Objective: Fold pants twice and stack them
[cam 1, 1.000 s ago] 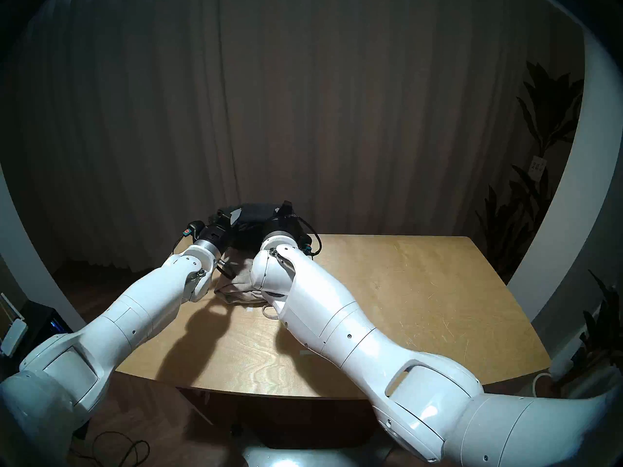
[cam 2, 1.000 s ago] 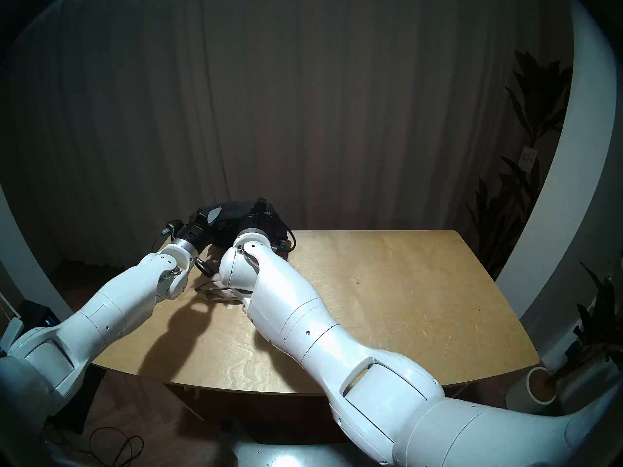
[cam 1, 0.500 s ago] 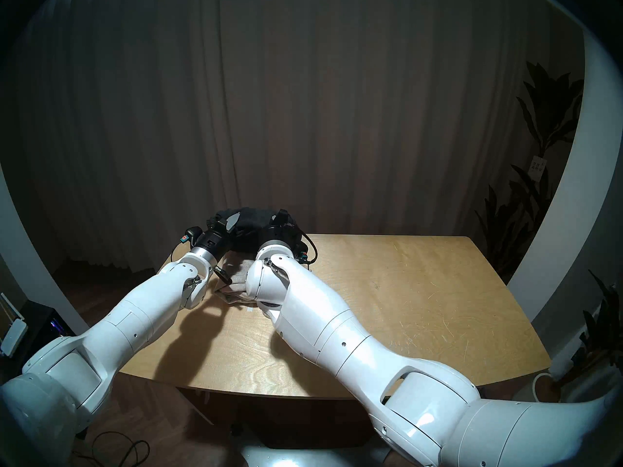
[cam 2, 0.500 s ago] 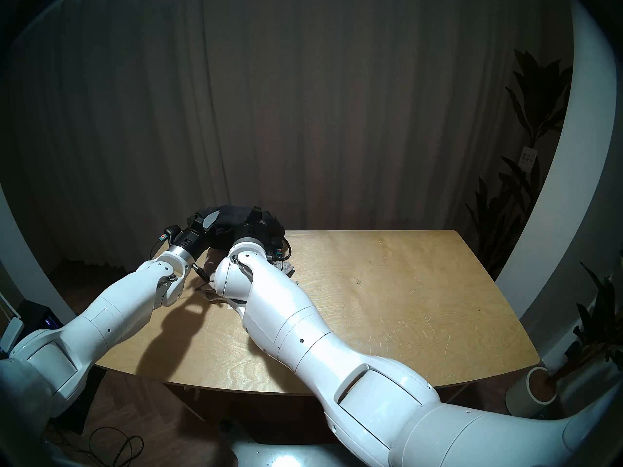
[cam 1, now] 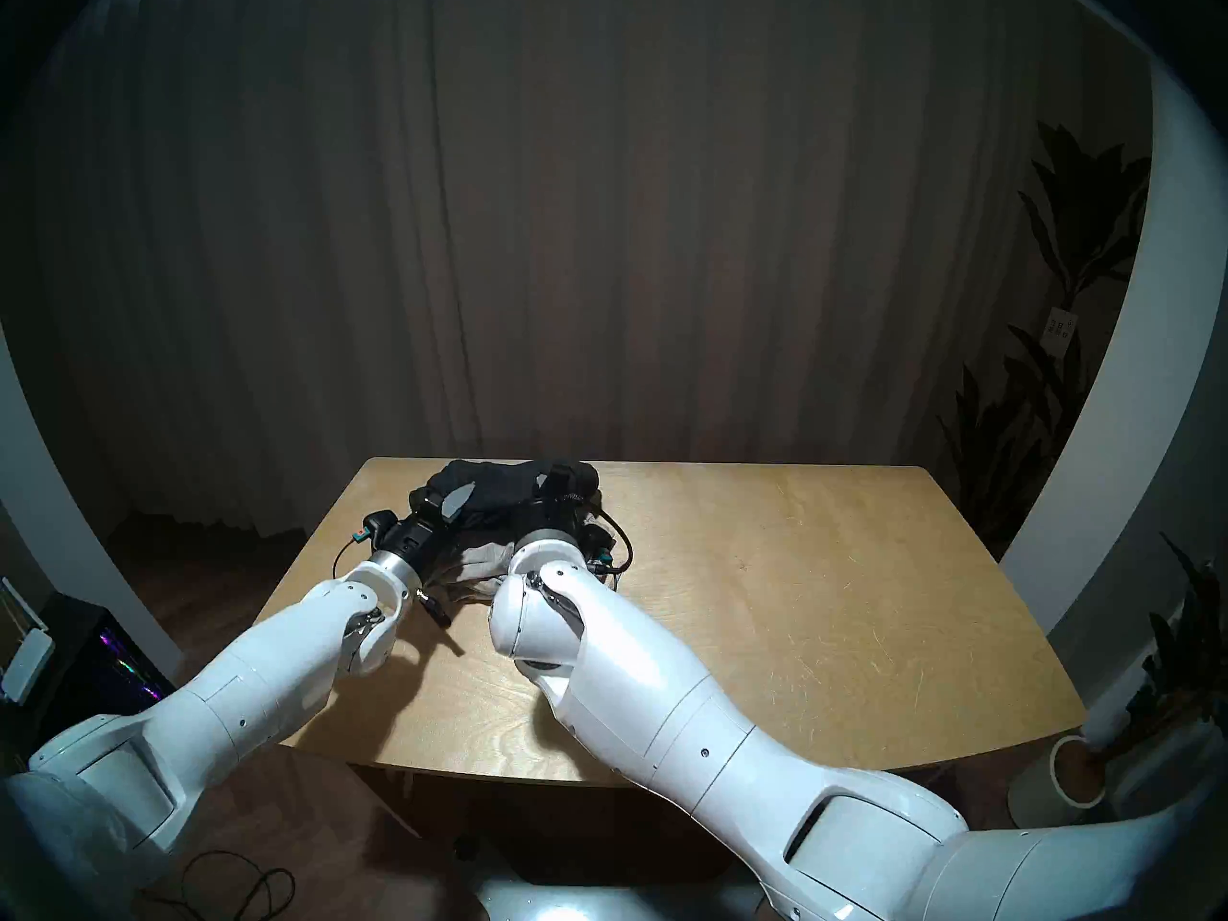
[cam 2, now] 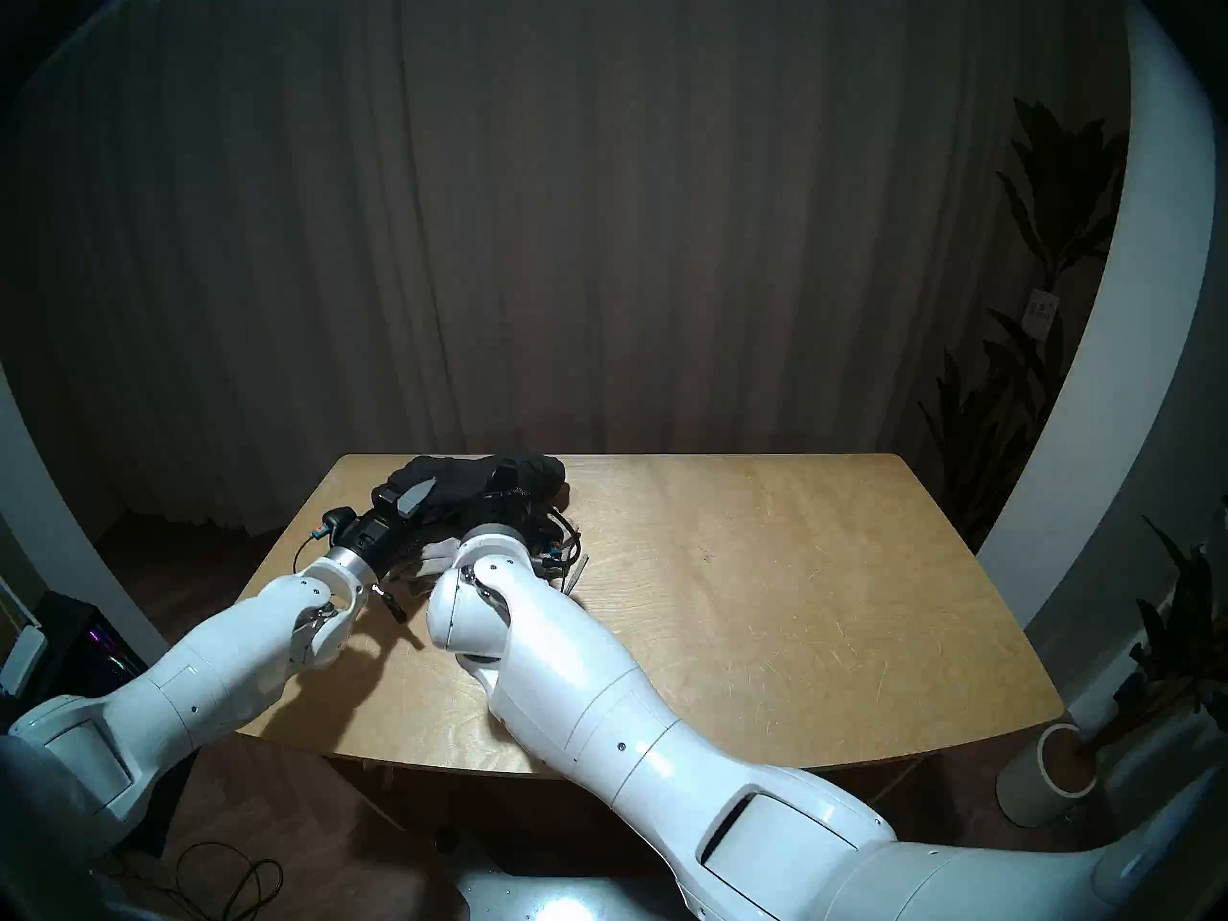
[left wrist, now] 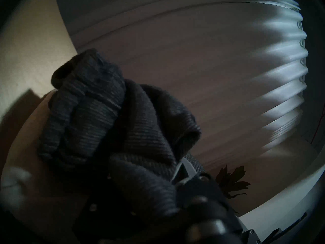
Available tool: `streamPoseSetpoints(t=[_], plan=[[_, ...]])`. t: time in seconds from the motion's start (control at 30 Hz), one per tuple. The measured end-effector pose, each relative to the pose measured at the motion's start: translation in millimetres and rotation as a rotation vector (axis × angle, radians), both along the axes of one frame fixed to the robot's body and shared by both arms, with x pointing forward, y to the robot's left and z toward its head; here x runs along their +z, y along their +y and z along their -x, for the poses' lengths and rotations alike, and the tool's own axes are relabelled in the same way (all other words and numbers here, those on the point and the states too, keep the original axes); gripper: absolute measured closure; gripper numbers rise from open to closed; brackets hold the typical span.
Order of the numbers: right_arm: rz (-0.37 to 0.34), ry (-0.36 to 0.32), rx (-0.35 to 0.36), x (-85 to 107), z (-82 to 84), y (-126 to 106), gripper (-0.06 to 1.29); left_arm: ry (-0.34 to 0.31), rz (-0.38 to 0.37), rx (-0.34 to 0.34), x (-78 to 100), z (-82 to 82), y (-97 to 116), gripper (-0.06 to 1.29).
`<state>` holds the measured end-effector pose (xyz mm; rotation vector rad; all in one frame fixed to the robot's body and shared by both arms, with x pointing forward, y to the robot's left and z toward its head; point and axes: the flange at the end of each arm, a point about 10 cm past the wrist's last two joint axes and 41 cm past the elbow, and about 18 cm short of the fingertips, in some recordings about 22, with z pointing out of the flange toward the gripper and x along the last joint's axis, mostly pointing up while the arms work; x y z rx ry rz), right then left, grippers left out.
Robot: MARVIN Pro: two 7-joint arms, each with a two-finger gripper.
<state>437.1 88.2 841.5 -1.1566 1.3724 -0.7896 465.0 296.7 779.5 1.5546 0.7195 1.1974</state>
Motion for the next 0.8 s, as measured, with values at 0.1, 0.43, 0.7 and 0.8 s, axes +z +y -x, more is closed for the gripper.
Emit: streamPoseSetpoints(t=[0.1,0.43,0.7,0.8], plan=[[0.020,0.034,0.001,-5.6,7.9,-3,1.24,0.027,-0.009,0.006,-4.1,6.1,-4,1.19],[0.097,0.169,-0.033,-22.7,23.6,-9,1.24,0.092,-0.061,0.028,-7.9,23.3,-17,1.10],[0.119,0.230,-0.049,-24.1,30.4,-5,1.24,0.130,-0.082,0.036,-0.4,34.2,-27,0.69],[0.119,0.246,-0.047,-22.7,32.7,-4,1.24,0.150,-0.093,0.046,0.5,37.8,-28,0.33]])
